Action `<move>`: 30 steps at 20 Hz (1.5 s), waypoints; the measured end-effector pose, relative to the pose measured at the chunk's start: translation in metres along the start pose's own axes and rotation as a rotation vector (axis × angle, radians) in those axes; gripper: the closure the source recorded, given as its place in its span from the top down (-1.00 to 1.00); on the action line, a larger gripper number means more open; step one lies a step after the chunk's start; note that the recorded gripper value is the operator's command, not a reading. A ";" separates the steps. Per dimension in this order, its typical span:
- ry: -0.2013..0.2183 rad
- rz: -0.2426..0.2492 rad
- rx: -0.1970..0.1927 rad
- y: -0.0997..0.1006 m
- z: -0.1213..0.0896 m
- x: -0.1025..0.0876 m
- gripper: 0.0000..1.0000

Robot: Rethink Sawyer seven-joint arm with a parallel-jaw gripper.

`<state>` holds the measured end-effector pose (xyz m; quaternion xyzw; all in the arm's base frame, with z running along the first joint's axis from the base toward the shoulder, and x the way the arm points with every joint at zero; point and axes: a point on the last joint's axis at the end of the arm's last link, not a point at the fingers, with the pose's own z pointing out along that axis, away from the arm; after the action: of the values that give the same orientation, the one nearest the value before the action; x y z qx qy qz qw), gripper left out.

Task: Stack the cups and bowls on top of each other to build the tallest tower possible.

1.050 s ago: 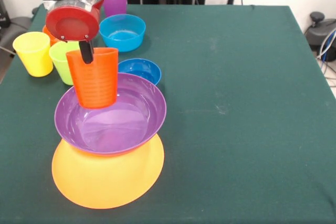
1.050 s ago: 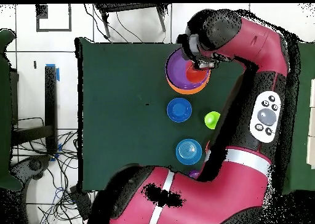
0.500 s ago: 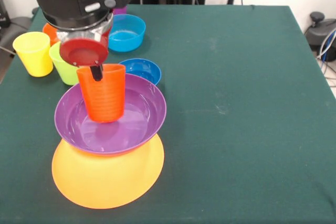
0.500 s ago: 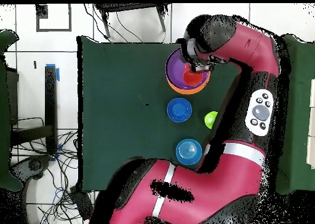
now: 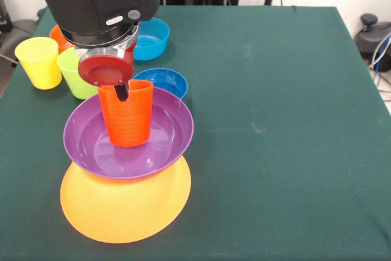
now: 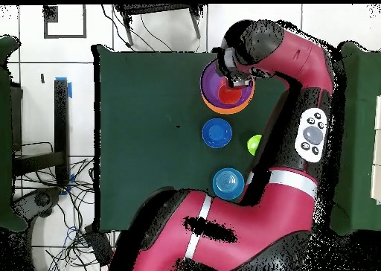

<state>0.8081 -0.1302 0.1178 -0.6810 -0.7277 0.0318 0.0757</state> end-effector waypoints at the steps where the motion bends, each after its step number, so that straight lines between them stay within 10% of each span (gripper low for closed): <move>1: 0.000 0.000 0.000 0.000 0.000 0.000 -1.00; 5: 0.000 0.000 0.000 0.000 0.000 0.000 -1.00; 6: 0.000 0.000 0.000 0.000 0.000 0.000 1.00; 20: 0.000 0.001 0.002 0.000 0.004 -0.001 1.00; 30: -0.033 0.001 -0.069 0.007 -0.023 -0.004 1.00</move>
<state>0.8183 -0.1353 0.1392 -0.6830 -0.7291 0.0182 0.0400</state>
